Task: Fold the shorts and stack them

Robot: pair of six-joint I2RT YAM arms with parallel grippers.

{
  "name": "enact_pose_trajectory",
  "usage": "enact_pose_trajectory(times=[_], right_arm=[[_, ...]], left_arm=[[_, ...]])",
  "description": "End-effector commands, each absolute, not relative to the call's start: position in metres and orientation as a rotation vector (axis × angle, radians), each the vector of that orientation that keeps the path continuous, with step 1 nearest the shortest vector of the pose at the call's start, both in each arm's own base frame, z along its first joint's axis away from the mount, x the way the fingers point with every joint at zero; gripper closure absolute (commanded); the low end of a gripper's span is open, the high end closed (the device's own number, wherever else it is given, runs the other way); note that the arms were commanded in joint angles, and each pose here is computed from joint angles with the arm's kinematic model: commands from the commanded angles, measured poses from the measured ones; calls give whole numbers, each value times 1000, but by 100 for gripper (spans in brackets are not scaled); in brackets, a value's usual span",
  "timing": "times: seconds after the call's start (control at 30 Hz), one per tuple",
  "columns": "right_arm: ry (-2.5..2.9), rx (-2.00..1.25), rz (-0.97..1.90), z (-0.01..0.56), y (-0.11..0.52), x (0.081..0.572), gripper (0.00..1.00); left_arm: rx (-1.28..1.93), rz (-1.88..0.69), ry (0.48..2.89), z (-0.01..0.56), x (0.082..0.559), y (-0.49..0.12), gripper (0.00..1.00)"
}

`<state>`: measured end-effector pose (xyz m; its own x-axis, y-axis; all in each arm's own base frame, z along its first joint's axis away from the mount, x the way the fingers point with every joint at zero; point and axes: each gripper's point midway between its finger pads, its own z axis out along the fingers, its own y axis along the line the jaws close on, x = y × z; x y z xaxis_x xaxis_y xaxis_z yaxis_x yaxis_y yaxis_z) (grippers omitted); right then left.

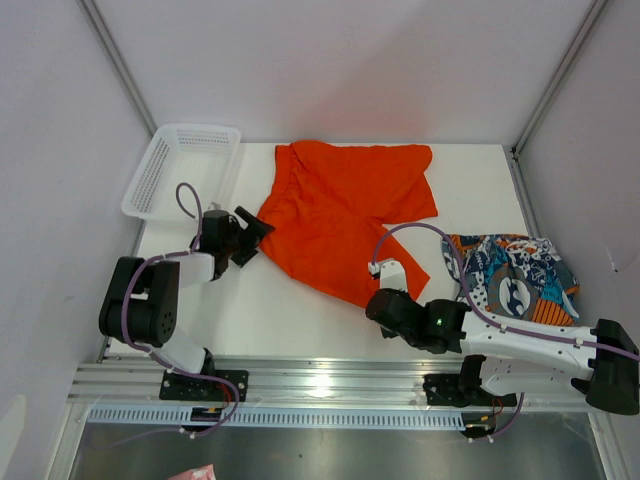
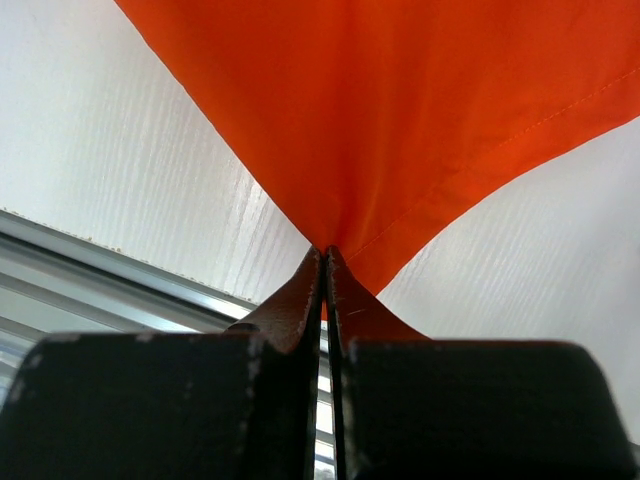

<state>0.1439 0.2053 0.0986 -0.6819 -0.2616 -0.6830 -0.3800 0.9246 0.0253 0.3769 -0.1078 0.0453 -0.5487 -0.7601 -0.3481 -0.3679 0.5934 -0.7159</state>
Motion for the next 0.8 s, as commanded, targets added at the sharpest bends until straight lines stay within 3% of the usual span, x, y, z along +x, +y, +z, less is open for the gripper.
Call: enact_pose_trajectory(times=[0.0, 0.43, 0.77], right_arm=[[2377, -406, 209, 96, 201, 142, 100], [2376, -398, 243, 99, 201, 140, 100], [2398, -411, 295, 100, 202, 120, 100]], left_arm=[[-930, -829, 2090, 58, 397, -110, 3], [-1003, -996, 1934, 73, 420, -130, 9], [-977, -890, 1808, 75, 446, -114, 22]])
